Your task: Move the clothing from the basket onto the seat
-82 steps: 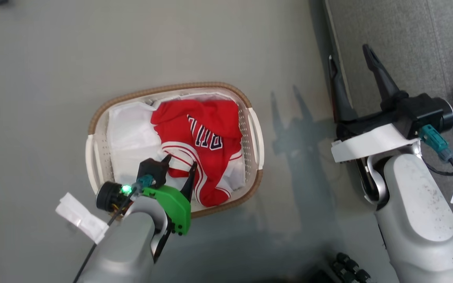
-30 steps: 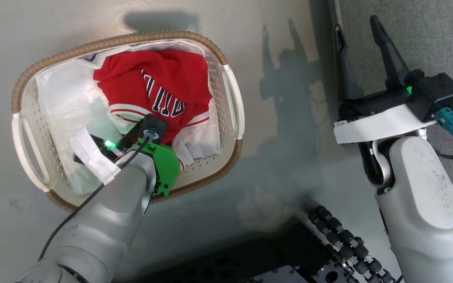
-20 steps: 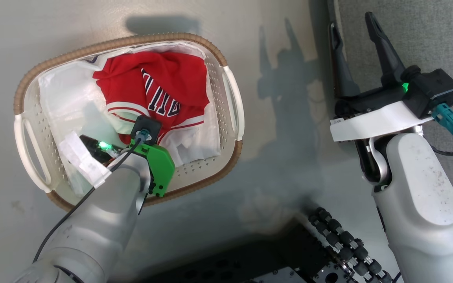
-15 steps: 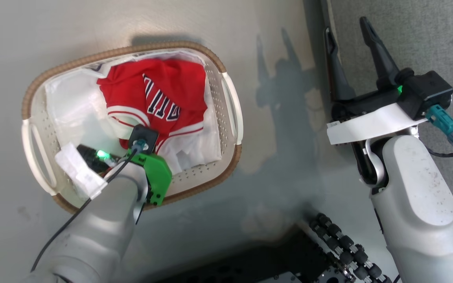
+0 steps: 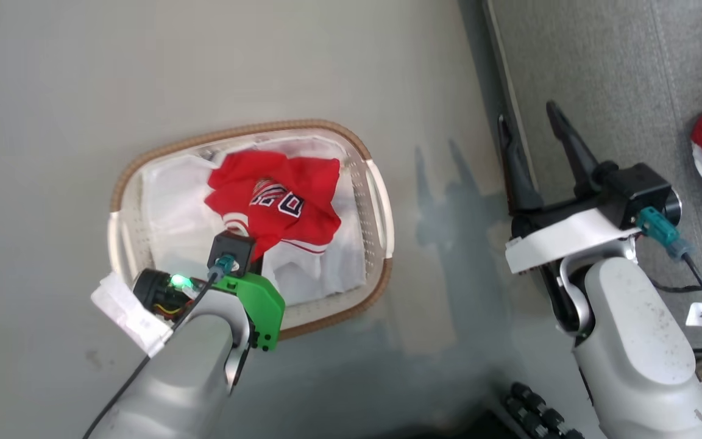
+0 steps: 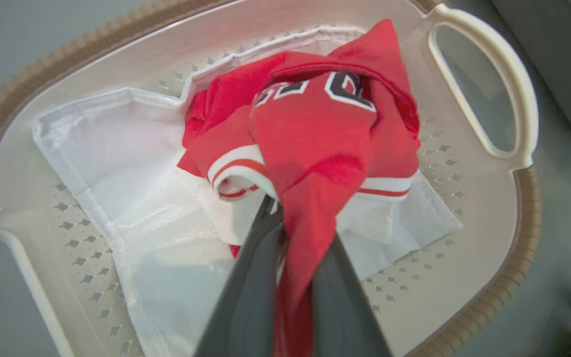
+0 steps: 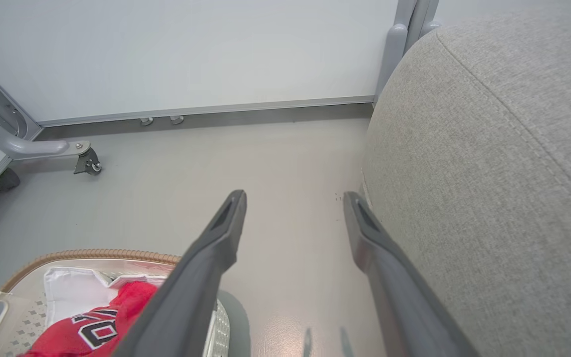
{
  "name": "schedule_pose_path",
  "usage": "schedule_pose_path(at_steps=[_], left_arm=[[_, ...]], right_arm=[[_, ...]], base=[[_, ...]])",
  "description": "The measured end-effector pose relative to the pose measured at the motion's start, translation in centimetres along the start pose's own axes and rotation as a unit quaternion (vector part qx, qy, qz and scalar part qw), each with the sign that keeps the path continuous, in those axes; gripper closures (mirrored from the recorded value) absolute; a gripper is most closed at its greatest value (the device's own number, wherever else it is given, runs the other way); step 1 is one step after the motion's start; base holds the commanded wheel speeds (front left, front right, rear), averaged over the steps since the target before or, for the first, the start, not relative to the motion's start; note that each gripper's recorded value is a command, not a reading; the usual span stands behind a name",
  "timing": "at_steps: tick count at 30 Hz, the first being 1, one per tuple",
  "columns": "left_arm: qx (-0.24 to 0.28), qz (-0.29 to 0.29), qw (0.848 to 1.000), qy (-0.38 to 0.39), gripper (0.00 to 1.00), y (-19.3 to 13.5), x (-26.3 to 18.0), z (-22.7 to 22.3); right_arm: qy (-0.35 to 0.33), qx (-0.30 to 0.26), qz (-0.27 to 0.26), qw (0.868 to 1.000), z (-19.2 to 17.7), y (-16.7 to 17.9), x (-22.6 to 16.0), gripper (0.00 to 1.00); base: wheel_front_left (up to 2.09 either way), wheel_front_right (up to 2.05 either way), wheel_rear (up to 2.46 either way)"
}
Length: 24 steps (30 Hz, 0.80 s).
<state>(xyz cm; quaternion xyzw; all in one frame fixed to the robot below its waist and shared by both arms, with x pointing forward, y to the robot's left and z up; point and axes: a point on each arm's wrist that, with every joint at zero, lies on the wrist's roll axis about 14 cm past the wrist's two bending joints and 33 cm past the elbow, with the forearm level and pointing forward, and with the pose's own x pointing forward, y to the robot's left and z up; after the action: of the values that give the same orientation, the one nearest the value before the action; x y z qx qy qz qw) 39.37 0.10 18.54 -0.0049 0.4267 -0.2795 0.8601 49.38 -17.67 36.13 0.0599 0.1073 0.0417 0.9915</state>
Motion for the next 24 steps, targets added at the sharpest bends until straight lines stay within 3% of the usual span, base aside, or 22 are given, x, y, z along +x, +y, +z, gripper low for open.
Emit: schedule_pose_path(at_steps=[12,24], left_arm=[[-0.006,0.043,0.992,-0.117,1.0,0.6,-6.6,5.5],[0.009,0.08,0.968,-0.237,1.0,0.7,-14.0,10.2]], right_arm=[[-0.019,0.007,0.031,0.999,2.7,3.2,-2.7,0.0],[-0.042,0.012,0.06,0.997,5.1,5.9,-6.6,0.0]], base=[[0.0,0.0,0.0],[0.0,0.0,0.0]])
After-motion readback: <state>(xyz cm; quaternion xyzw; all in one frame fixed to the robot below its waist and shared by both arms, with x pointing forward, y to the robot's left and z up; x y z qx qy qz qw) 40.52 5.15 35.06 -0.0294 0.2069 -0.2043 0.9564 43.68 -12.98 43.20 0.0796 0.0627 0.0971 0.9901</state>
